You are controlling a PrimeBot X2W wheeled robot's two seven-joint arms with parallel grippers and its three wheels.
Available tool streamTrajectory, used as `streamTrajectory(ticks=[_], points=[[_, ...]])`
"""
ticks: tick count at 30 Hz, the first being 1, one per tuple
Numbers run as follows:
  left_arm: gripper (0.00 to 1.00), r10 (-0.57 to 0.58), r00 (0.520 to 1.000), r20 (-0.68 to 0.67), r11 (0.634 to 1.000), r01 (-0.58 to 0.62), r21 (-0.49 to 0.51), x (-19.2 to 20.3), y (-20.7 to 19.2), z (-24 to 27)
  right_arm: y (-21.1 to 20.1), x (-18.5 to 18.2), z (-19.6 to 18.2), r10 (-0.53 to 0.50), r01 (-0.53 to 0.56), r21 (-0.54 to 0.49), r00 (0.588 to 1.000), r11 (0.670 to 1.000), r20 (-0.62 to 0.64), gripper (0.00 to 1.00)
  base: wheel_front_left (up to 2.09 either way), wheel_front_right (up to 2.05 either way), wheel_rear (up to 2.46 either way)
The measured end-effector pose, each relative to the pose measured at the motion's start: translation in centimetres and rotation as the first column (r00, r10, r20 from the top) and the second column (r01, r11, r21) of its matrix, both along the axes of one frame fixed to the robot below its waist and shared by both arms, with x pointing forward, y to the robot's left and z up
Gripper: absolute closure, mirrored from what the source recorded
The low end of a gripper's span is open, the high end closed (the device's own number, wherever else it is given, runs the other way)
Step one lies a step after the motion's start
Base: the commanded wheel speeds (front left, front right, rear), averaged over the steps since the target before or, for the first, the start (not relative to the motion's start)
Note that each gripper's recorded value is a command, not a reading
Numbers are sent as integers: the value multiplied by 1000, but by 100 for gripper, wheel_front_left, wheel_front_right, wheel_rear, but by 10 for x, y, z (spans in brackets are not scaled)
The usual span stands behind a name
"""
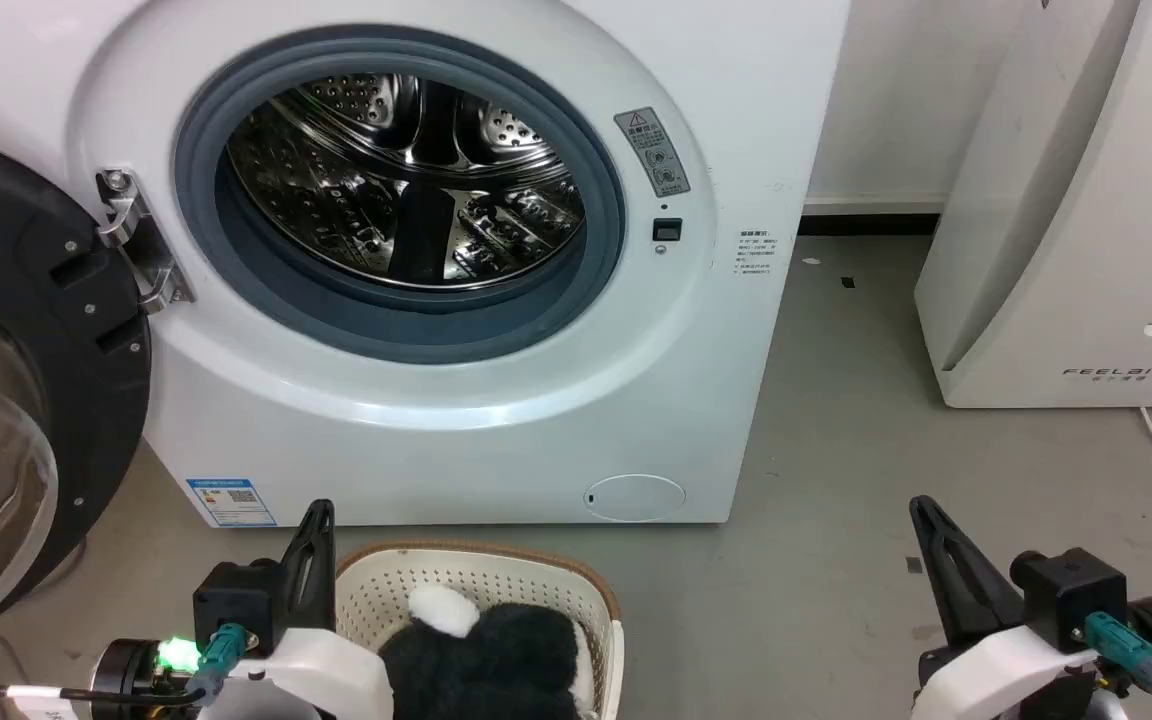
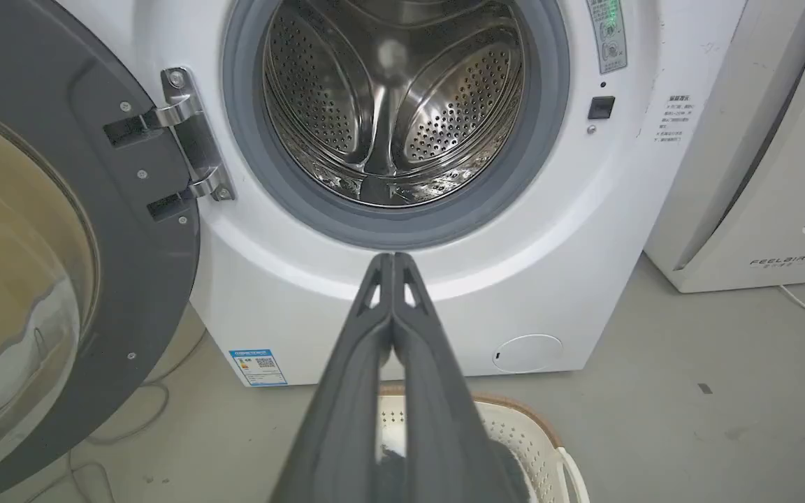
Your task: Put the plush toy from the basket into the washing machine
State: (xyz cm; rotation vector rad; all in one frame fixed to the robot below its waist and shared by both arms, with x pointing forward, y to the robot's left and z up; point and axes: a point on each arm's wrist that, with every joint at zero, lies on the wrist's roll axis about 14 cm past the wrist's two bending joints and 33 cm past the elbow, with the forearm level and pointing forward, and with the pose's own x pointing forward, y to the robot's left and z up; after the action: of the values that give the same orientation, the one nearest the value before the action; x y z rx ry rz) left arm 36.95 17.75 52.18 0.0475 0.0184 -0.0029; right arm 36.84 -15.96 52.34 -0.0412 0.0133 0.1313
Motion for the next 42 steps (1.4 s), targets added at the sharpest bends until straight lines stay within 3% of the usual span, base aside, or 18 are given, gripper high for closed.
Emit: streamTrajectory(ticks=[7,8,42], points=[[100,0,1000,0,1000,0,0,0,0,0,0,0,0,0,0,0,1000,1000,0,100,0,0,0],[0,-1,1000,-1,1000,1,0,0,0,0,0,0,0,0,0,0,1000,1000,0,0,0,0,0],[0,-50,996,-68,998,47,-51,12,-17,-33,-13,6,-8,-40,39,34,999,999,5,0,0,0,0]])
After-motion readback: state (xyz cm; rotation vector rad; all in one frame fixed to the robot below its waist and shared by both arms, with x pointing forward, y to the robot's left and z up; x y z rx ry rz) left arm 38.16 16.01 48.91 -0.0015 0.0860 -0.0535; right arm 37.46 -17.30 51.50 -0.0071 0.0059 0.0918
